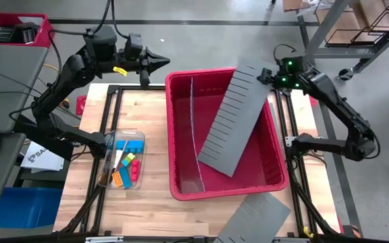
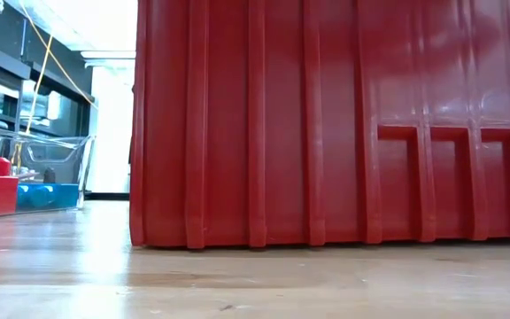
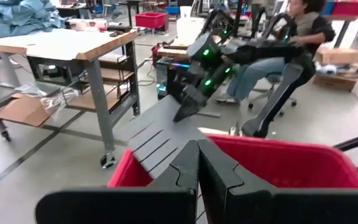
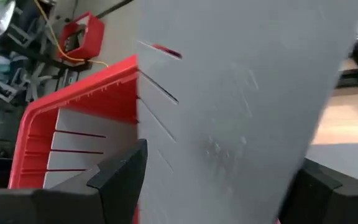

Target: Sort Items/Unsort Items

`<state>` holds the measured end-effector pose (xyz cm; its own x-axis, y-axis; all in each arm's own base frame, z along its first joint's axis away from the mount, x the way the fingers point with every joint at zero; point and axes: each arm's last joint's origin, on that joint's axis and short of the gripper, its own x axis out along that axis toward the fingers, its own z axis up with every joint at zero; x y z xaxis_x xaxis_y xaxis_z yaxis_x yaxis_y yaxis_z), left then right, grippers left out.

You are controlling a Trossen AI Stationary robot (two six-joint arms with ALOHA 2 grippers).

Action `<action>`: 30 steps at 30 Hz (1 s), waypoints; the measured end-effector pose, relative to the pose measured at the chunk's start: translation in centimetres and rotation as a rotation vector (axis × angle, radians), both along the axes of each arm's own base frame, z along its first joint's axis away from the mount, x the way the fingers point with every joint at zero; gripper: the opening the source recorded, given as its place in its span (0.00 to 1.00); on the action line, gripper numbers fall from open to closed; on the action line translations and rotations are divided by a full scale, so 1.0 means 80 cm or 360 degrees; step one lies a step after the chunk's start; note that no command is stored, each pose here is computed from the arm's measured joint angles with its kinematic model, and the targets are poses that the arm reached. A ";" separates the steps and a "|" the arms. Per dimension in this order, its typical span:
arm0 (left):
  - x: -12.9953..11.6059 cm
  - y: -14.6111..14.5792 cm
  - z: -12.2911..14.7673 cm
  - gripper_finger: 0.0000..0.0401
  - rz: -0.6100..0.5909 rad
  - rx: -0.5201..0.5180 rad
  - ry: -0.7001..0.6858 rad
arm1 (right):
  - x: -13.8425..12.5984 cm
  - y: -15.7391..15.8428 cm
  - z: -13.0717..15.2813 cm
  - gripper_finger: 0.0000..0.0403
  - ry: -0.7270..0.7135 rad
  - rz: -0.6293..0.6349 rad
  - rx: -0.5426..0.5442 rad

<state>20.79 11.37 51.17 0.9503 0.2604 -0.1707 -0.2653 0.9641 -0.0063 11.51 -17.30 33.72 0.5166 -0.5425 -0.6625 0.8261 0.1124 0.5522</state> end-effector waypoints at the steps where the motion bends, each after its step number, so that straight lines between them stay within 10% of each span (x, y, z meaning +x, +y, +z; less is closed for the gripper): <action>1: 0.001 -0.001 0.000 0.00 -0.0007 -0.0009 -0.0006 | 0.001 -0.002 -0.004 0.71 -0.0008 0.0006 -0.0009; 10: 0.003 -0.006 0.002 0.00 -0.0037 0.0037 -0.0021 | 0.011 -0.015 -0.029 0.64 -0.0059 0.0028 -0.0087; 17: 0.003 -0.005 0.002 0.00 -0.0038 0.0065 -0.0015 | 0.038 -0.035 -0.049 0.12 -0.0163 0.0116 -0.0182; 30: -0.020 0.038 0.010 0.11 0.0434 0.0203 -0.0051 | 0.042 0.034 0.090 0.00 -0.0611 0.0341 -0.0723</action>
<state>19.20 14.40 51.94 0.8467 0.5242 -0.0911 -0.5163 0.8508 0.0976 14.86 -14.61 40.90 0.7999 -0.5845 -0.1360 0.5119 0.5463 0.6630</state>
